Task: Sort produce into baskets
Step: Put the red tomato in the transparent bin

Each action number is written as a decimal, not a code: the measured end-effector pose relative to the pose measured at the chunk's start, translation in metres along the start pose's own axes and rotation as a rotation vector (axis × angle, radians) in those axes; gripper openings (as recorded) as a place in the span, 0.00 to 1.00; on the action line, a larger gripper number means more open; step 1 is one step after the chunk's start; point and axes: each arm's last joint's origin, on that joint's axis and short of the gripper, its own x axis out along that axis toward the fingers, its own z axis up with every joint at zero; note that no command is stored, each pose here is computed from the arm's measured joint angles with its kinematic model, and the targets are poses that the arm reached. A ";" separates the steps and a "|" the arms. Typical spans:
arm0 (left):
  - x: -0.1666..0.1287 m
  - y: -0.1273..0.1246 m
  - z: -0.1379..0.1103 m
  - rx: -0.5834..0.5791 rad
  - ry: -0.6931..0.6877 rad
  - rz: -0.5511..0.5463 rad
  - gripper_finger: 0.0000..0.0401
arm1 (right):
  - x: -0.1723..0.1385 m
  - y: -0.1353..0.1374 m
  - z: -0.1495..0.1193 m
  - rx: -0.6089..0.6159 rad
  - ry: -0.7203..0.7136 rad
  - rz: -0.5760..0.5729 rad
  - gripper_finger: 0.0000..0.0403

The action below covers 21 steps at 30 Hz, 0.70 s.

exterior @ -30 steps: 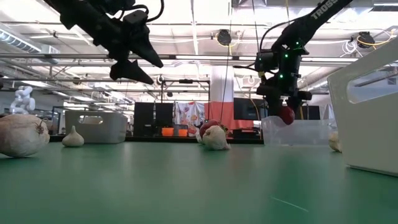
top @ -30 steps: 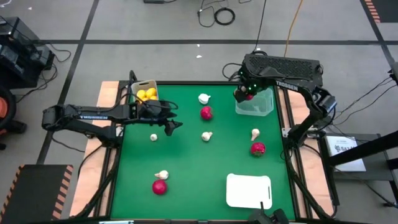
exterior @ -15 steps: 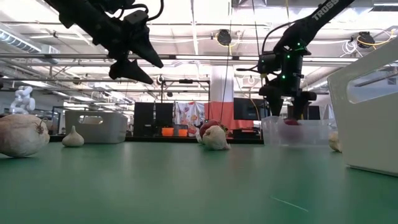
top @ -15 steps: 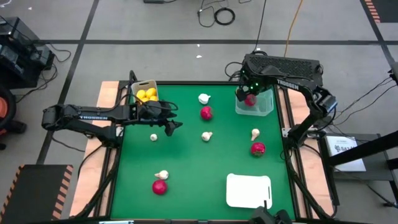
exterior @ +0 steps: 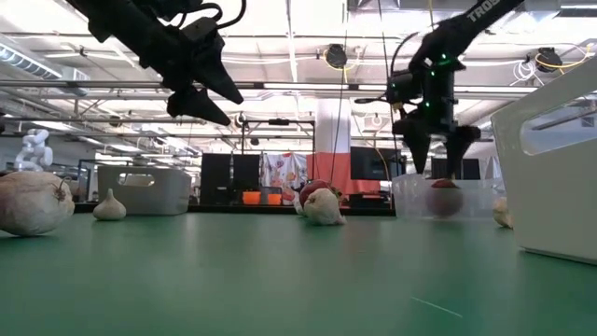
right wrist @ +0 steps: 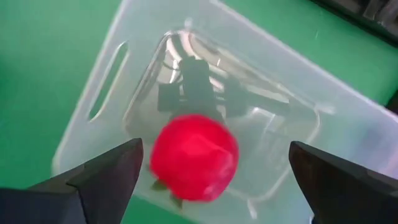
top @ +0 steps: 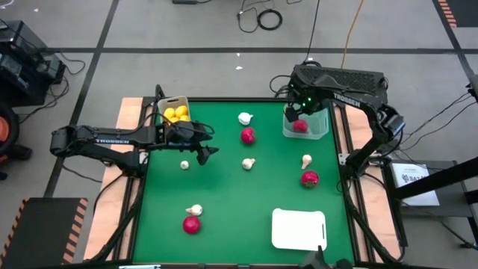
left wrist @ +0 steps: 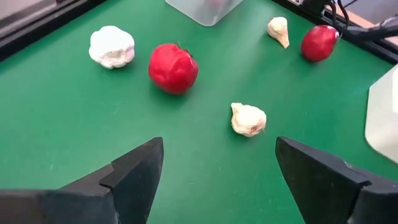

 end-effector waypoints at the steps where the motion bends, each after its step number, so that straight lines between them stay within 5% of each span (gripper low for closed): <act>1: 0.000 0.000 0.000 0.018 -0.001 0.001 0.79 | -0.006 0.003 0.000 -0.006 0.008 -0.001 0.98; 9: 0.004 0.007 0.001 0.136 0.006 0.029 0.79 | -0.048 0.048 -0.018 -0.062 0.027 0.011 0.98; 15: 0.012 0.012 -0.001 0.215 0.039 0.037 0.79 | -0.064 0.091 -0.063 -0.073 0.047 0.018 0.98; 21: 0.025 0.014 0.000 0.271 0.061 -0.067 0.79 | -0.074 0.131 -0.118 -0.068 0.055 0.021 0.98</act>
